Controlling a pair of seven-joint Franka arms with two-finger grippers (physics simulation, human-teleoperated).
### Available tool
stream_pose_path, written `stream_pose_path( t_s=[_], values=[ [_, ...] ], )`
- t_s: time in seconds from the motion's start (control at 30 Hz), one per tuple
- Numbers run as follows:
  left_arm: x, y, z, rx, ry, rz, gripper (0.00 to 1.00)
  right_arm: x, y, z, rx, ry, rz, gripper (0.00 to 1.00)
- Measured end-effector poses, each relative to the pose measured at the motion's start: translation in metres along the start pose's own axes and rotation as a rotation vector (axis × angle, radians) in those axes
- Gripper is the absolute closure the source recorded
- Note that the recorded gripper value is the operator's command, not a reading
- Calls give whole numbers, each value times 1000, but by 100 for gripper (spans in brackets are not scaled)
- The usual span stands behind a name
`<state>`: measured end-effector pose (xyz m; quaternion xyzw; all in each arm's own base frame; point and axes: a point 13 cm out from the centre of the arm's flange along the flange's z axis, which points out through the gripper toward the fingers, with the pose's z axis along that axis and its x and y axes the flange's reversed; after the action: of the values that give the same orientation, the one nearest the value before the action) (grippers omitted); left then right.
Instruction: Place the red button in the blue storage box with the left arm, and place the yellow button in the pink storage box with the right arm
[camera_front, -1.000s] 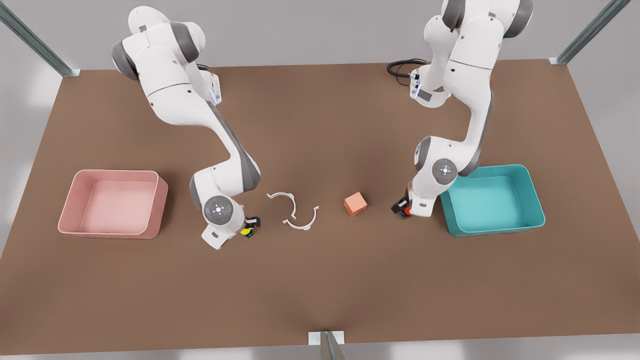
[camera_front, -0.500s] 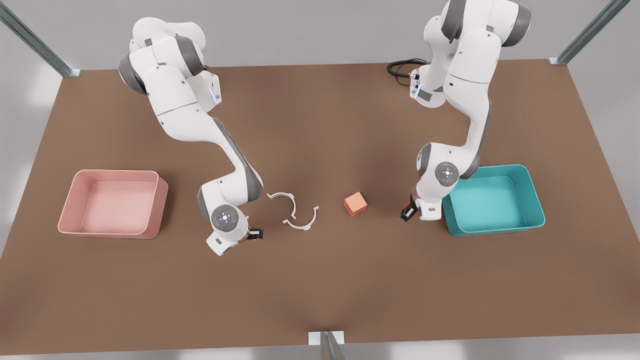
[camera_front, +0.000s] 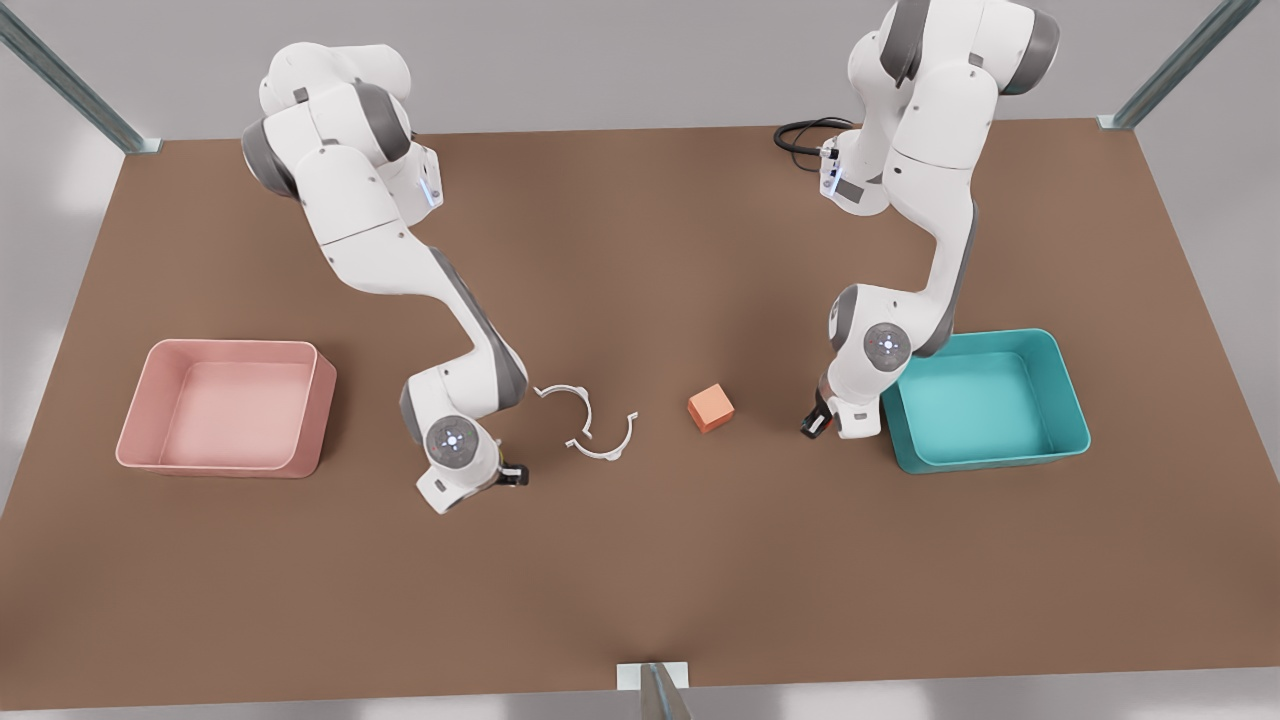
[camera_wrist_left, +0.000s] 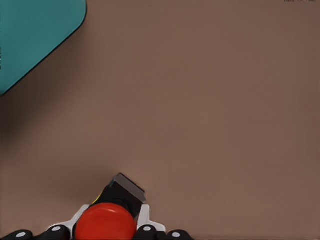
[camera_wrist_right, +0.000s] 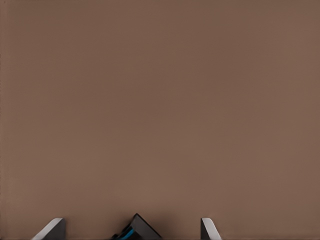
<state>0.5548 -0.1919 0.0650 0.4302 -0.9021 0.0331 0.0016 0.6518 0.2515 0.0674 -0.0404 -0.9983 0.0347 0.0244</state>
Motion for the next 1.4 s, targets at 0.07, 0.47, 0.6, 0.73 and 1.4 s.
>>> stream_pose_path(
  t_s=[0.07, 0.47, 0.6, 0.73, 1.4],
  values=[
    [-1, 0, -1, 2, -1, -7, 45, 3, 1, 4, -2, 4, 7, 0],
    [-168, 99, -181, 35, -44, -191, 45, 15, 3, 8, -18, 22, 45, 0],
    [-216, 177, -185, -43, -3, -220, 44, 17, 5, 11, -21, 27, 54, 0],
    [-221, 209, -161, -115, 61, -161, 17, 19, 9, 12, -27, 26, 60, 0],
    [-222, 137, -237, -102, 62, 194, 0, 14, 28, -35, -83, -11, 60, 68]
  ],
)
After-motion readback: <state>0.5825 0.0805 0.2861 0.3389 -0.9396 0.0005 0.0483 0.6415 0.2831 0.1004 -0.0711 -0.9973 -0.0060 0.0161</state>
